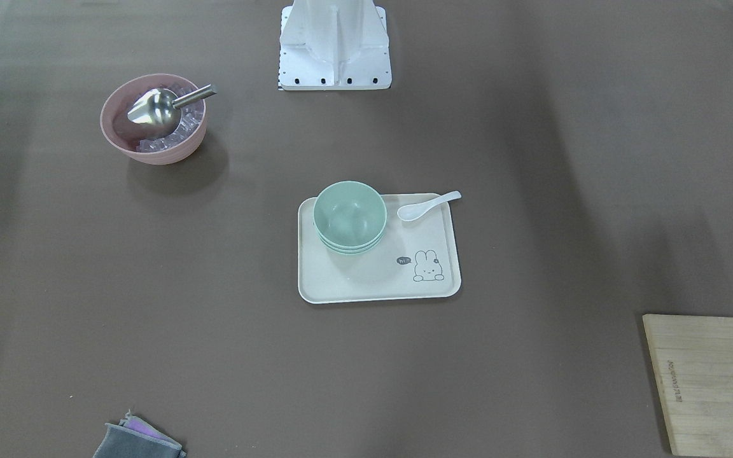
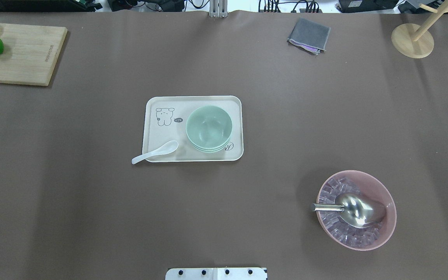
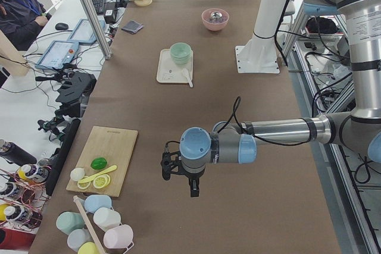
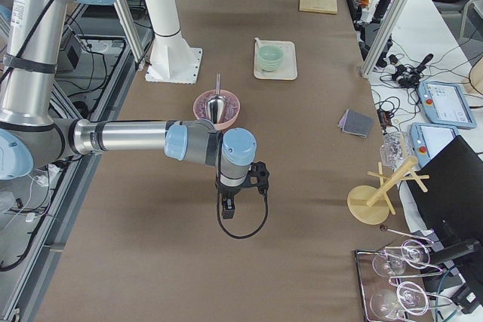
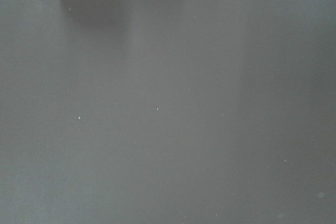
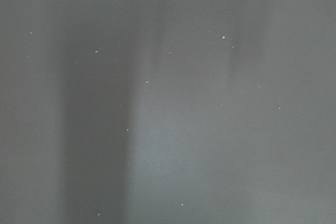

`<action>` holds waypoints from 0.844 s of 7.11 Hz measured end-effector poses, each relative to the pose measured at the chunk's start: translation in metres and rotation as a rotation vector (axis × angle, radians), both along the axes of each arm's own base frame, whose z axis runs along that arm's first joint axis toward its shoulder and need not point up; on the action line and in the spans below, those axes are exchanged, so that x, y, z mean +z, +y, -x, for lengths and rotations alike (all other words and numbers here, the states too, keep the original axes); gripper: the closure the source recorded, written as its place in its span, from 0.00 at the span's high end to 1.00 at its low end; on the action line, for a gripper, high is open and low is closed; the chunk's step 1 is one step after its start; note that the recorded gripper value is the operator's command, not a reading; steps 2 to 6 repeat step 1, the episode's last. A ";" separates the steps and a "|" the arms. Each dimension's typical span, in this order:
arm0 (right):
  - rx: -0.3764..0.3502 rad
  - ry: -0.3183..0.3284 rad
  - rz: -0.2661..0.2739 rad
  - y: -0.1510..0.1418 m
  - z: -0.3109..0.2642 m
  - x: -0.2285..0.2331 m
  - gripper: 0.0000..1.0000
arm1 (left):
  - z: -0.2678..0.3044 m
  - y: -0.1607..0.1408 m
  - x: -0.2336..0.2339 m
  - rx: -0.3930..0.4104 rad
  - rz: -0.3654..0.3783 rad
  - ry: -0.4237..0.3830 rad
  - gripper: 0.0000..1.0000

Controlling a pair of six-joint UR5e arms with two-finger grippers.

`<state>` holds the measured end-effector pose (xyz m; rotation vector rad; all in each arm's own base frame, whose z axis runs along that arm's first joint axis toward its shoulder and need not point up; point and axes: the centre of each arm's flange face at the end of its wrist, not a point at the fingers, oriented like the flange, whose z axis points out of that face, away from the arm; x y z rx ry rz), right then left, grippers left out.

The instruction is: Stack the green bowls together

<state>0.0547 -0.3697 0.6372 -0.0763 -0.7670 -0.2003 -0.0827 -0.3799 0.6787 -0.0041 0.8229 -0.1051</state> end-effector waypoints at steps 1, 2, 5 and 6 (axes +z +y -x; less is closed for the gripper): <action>0.000 0.000 0.000 0.000 0.000 0.000 1.00 | 0.000 0.000 0.000 0.000 0.000 0.000 0.99; 0.000 0.000 0.000 0.000 0.000 0.000 1.00 | 0.000 0.000 0.000 0.000 0.000 0.000 0.99; 0.000 0.000 0.000 0.000 0.000 0.000 1.00 | 0.000 0.000 0.000 0.000 0.000 0.000 0.99; 0.000 0.000 0.000 0.000 0.000 0.000 1.00 | 0.000 0.000 0.000 0.000 0.000 0.000 0.99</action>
